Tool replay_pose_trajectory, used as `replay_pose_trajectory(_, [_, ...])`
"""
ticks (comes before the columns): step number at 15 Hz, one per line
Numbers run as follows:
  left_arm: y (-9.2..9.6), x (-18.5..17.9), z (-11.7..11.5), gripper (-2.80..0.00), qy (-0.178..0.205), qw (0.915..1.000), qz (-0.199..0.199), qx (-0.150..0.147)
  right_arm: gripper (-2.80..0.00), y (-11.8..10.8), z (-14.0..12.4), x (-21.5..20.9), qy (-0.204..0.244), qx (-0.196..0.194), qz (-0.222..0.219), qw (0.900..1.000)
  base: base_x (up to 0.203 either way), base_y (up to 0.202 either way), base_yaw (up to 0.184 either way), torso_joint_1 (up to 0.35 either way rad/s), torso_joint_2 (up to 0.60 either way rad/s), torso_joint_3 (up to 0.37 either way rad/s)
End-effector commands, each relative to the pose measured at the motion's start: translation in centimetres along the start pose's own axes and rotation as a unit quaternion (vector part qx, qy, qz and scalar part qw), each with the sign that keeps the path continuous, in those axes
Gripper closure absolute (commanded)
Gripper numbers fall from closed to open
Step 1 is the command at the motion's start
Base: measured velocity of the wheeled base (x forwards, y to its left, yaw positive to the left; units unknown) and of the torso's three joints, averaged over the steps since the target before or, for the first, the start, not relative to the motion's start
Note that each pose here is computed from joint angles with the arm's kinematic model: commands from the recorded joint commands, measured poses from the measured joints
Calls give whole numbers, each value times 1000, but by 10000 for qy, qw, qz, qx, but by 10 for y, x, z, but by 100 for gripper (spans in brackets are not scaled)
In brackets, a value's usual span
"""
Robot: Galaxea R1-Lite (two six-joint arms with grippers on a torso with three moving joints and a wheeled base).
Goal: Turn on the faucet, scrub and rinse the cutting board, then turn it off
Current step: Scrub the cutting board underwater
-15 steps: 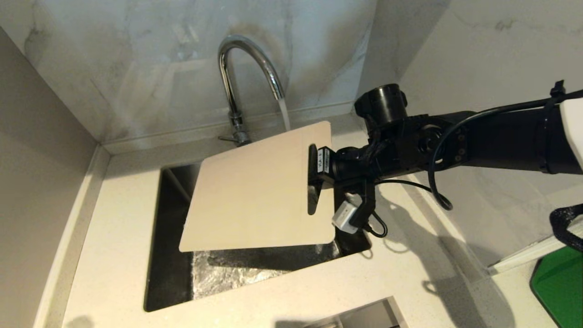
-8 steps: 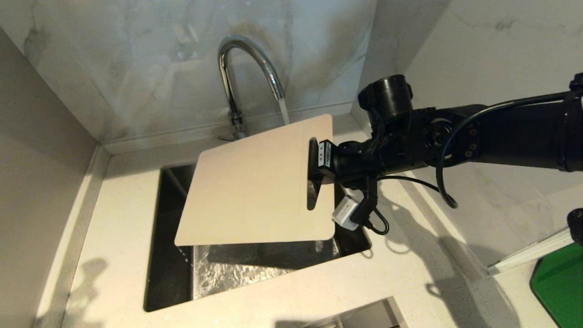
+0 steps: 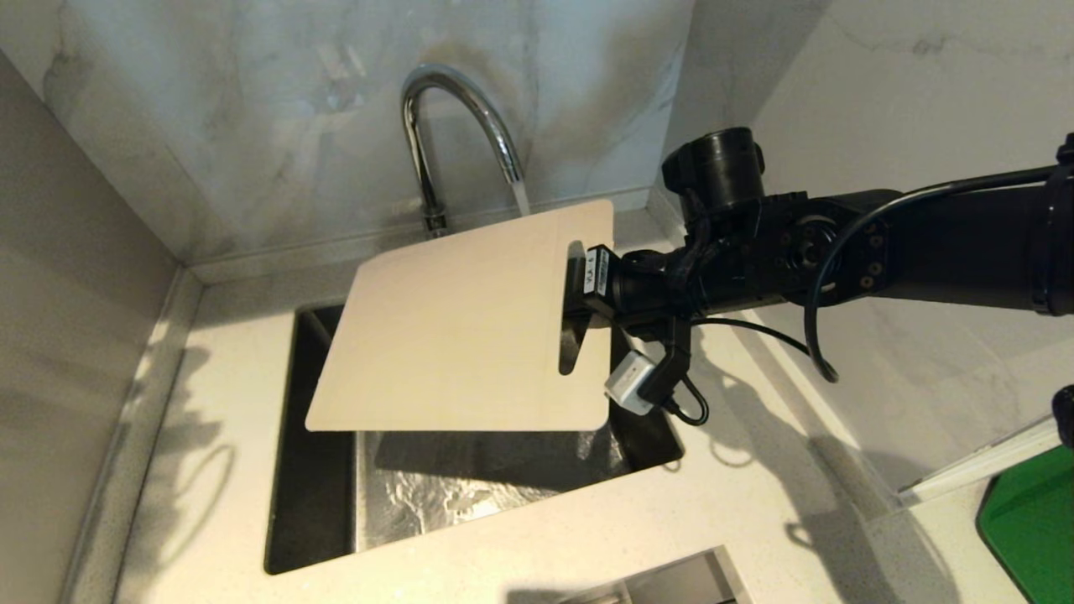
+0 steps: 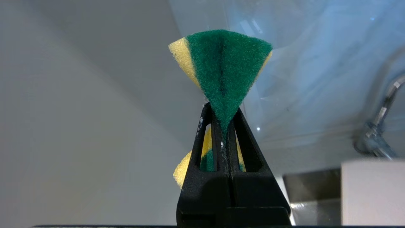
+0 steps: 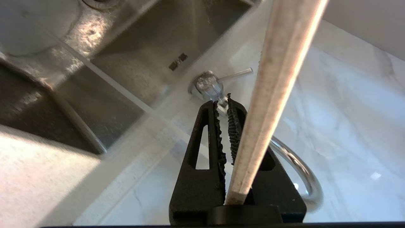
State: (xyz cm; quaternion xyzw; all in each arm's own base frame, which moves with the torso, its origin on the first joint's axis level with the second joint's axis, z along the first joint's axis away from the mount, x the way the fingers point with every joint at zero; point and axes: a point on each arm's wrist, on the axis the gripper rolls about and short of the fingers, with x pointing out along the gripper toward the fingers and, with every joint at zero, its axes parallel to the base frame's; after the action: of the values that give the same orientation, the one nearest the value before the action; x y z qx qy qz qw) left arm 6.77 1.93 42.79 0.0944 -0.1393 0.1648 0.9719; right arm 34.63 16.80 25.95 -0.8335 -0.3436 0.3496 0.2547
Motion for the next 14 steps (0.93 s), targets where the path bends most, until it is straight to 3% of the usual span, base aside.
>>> replay_pose_trajectory(1, [1,52,3,0,337,9994,-42,54,0,3,1,4,-54,-47,17,10000,0,0,0,0,0,0])
replay_pose_trajectory(3, [0,76,5,0,721,9969,-294,-73,0,3,1,4,-53,-42,16,10000,0,0,0,0,0,0])
replay_pose_trajectory(4, [-4,85,3,0,1021,9931,-493,-292,0,3,1,4,-53,-42,16,10000,0,0,0,0,0,0])
replay_pose_trajectory(6, [-22,97,-8,0,1708,9746,-1073,-969,0,3,2,4,-59,-38,20,10000,0,0,0,0,0,0])
replay_pose_trajectory(7, [-35,98,-16,0,2062,9586,-1372,-1405,0,3,2,4,-57,-42,19,10000,0,0,0,0,0,0])
replay_pose_trajectory(8, [-47,98,-21,0,2397,9395,-1619,-1837,0,2,2,3,-58,-45,12,10000,0,0,0,0,0,0])
replay_pose_trajectory(10, [-69,98,-30,0,3041,8882,-2115,-2717,0,-2,5,2,-88,-73,-25,9999,0,0,0,0,0,0])
replay_pose_trajectory(12, [-85,101,-39,0,3546,8340,-2565,-3360,0,-5,13,3,-207,-72,-36,9998,0,0,0,0,0,0])
replay_pose_trajectory(14, [-100,107,-50,0,4058,7714,-2950,-3914,0,-10,16,-1,-222,-105,-77,9997,0,0,0,0,0,0])
